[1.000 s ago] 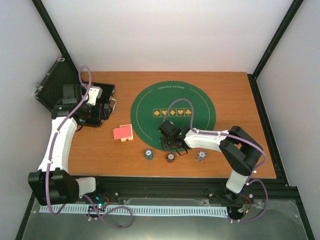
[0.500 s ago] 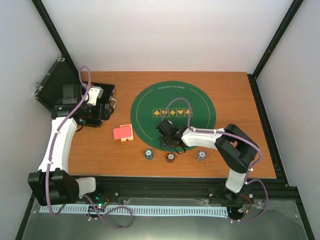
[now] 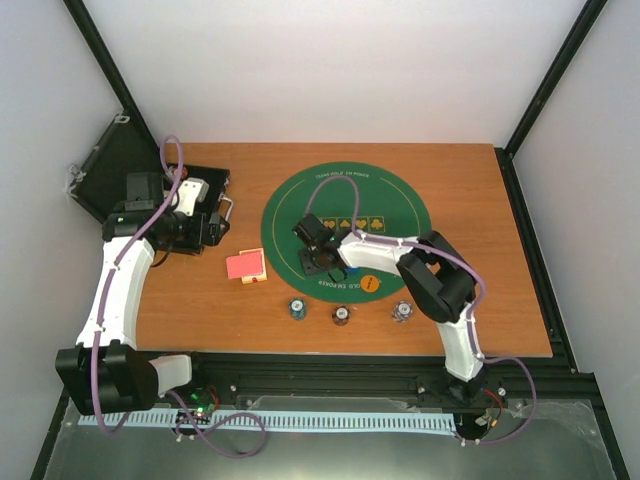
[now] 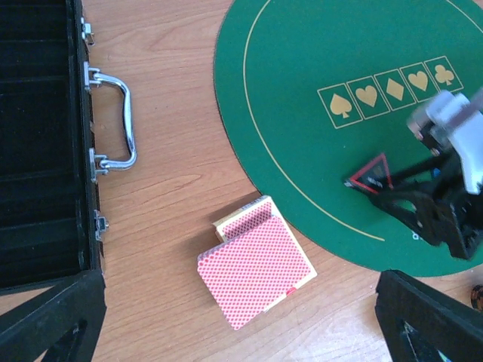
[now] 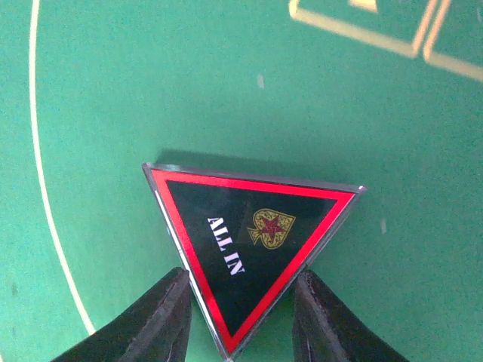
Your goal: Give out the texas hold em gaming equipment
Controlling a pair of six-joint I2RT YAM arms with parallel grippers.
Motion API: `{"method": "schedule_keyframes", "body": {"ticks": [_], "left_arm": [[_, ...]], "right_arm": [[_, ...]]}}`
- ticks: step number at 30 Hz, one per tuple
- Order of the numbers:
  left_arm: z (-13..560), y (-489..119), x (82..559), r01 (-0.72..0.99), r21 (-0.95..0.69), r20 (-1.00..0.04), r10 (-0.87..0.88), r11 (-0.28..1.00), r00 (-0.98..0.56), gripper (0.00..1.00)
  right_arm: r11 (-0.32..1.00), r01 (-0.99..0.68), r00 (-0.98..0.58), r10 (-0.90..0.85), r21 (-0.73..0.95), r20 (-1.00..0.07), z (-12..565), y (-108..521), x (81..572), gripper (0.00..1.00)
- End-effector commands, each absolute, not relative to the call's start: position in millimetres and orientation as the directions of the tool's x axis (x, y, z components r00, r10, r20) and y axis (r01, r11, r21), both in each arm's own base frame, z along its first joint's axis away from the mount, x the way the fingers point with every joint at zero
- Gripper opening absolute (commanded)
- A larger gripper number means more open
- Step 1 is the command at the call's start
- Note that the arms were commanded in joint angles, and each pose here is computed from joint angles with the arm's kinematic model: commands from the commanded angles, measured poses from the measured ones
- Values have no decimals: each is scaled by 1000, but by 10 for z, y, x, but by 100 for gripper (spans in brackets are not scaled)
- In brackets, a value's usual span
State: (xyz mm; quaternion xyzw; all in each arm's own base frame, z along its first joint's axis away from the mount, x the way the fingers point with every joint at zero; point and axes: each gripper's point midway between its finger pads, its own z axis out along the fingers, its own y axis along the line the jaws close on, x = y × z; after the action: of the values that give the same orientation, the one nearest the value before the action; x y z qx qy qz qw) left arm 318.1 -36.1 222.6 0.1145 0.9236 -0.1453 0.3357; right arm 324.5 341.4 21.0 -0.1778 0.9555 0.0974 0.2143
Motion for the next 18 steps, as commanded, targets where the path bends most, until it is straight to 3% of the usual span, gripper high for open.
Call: {"method": "schedule_keyframes", "body": {"ticks": [1,18], "left_arm": [[2262,-370,3098,319,-189,-658,122,929,-743,100],[2343,-298,3006,293,-151,-647,130,944,-752,100]], "right_arm": [[908,-403,-859,-334,111,-388,-2,3501,3455,37],[873,-457,-826,-346,170,-444,174,4223,4254,38]]}}
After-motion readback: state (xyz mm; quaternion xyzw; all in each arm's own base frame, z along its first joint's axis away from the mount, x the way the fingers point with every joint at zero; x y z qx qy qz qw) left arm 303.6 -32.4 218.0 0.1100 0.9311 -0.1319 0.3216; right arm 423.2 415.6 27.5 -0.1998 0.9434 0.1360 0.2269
